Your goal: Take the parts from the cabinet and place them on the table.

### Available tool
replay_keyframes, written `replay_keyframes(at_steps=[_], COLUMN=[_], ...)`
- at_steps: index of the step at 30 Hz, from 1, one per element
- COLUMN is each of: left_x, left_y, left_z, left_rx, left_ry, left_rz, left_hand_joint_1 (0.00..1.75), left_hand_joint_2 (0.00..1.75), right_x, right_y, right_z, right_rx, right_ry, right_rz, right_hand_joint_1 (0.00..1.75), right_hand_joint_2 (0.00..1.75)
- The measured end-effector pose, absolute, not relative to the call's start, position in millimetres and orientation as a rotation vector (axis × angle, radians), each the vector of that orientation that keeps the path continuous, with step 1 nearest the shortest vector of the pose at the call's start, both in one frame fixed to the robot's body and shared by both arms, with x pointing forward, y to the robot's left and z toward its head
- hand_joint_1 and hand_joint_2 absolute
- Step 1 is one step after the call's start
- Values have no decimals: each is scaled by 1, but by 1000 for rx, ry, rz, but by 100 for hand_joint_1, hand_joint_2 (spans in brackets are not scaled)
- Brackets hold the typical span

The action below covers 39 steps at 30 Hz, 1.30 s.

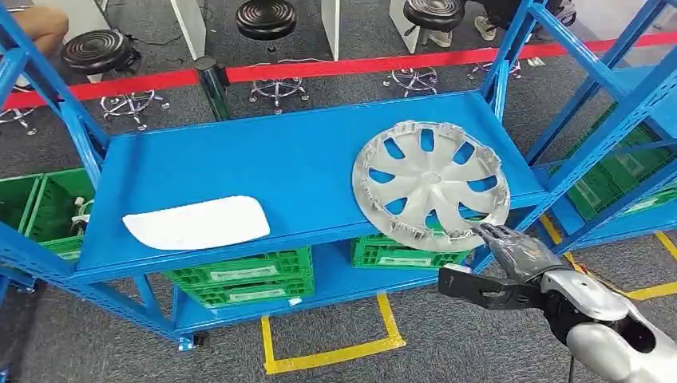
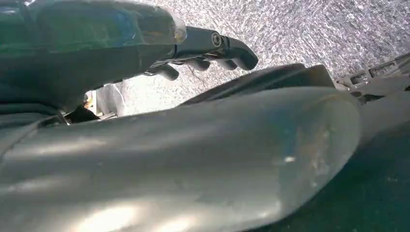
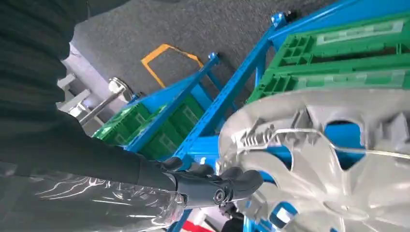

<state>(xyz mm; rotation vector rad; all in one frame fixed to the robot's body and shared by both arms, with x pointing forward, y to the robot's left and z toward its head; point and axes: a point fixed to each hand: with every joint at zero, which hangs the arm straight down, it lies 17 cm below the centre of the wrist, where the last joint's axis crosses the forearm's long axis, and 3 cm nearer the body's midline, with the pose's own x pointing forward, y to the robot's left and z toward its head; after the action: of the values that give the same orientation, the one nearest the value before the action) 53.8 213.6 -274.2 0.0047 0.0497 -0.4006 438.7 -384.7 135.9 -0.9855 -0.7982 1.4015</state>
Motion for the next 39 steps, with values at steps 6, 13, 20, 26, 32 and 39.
replay_keyframes(at_steps=[6, 13, 20, 26, 32, 39], left_x=[56, 56, 56, 56, 56, 56], left_y=[211, 206, 204, 202, 203, 204], left_z=[-274, -273, -273, -273, -273, -273], left_rx=[-1, -10, -12, -8, -7, -2], left_ry=[35, 38, 42, 42, 41, 40], left_rz=[-397, -383, -382, -390, -392, -397], left_hand_joint_1=[0, 0, 0, 0, 0, 0], left_hand_joint_2=[0, 0, 0, 0, 0, 0], right_x=[440, 452, 469, 487, 495, 498], right_y=[-385, -383, -376, -377, -382, -396], right_z=[130, 129, 146, 170, 171, 159], right_rx=[-980, -990, -1107, -1264, -1281, -1283], right_ry=[-785, -797, -869, -893, -868, -768], right_rz=[1404, 1395, 1437, 1486, 1478, 1492], right_hand_joint_1=[0, 0, 0, 0, 0, 0], right_hand_joint_2=[175, 175, 175, 175, 175, 175])
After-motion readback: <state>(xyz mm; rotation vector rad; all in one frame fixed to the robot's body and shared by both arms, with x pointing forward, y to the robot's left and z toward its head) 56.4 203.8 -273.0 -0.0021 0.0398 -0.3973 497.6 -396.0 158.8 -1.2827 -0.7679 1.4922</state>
